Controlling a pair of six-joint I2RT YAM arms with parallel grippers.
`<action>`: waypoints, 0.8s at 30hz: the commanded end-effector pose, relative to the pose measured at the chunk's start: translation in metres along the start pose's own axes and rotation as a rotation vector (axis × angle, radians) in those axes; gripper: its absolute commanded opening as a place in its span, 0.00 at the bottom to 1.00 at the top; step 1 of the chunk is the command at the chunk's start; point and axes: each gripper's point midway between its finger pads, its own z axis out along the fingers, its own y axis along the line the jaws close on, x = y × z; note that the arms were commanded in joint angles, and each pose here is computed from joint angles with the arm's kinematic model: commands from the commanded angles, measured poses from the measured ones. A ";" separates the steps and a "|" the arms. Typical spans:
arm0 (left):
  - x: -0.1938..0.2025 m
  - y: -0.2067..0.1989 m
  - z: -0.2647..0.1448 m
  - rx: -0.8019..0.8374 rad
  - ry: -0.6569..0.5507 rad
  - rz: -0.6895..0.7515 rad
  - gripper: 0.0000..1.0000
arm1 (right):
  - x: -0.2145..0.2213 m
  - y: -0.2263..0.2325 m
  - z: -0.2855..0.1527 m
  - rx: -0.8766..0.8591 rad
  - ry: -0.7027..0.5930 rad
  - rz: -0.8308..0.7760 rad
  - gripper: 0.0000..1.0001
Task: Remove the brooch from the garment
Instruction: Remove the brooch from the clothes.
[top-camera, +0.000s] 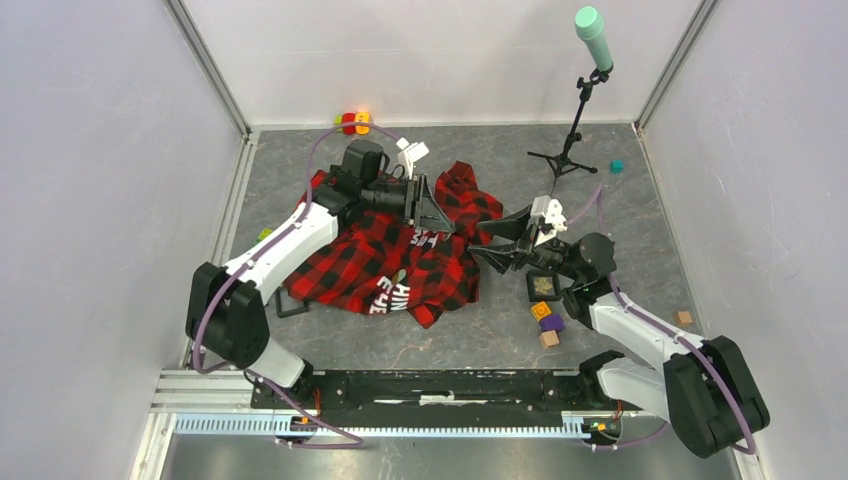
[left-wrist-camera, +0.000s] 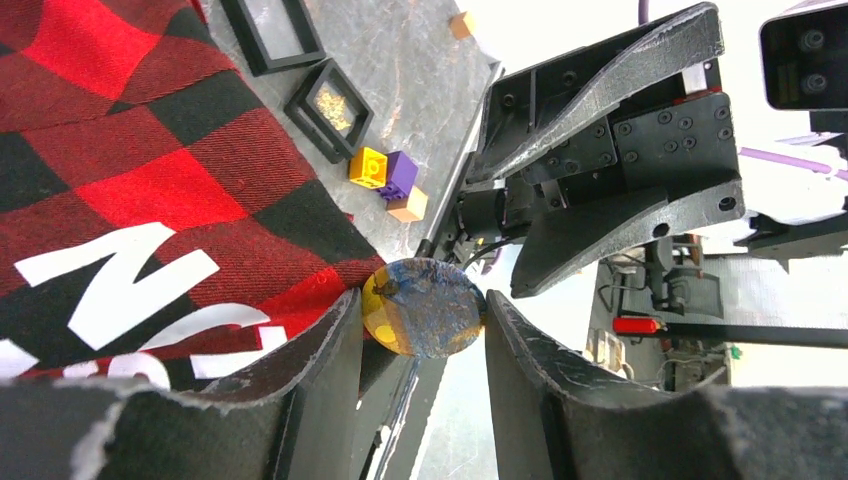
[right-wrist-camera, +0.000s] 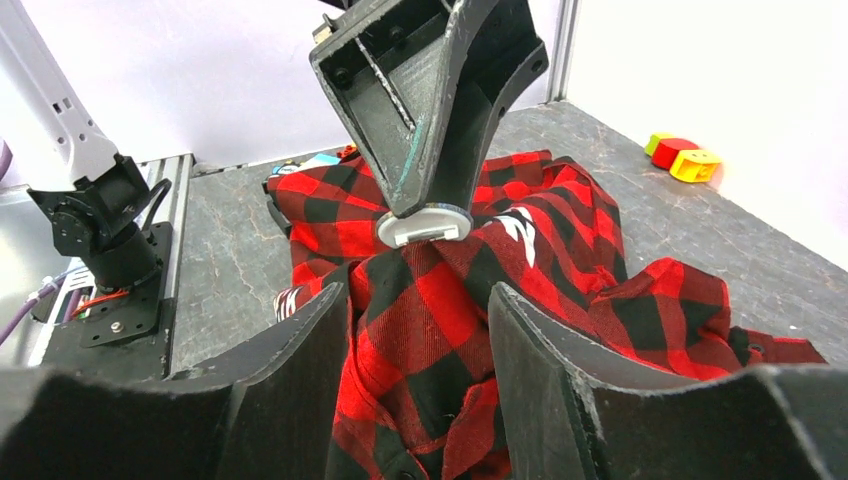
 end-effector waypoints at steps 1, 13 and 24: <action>-0.014 -0.019 -0.023 -0.078 -0.063 0.153 0.34 | -0.009 0.004 0.005 -0.045 -0.032 -0.037 0.59; -0.067 -0.016 -0.082 -0.556 -0.229 0.594 0.30 | -0.016 0.004 0.024 -0.104 -0.034 -0.031 0.55; -0.041 -0.108 -0.051 0.151 -0.083 0.625 0.26 | -0.052 0.009 0.034 -0.157 -0.065 -0.193 0.52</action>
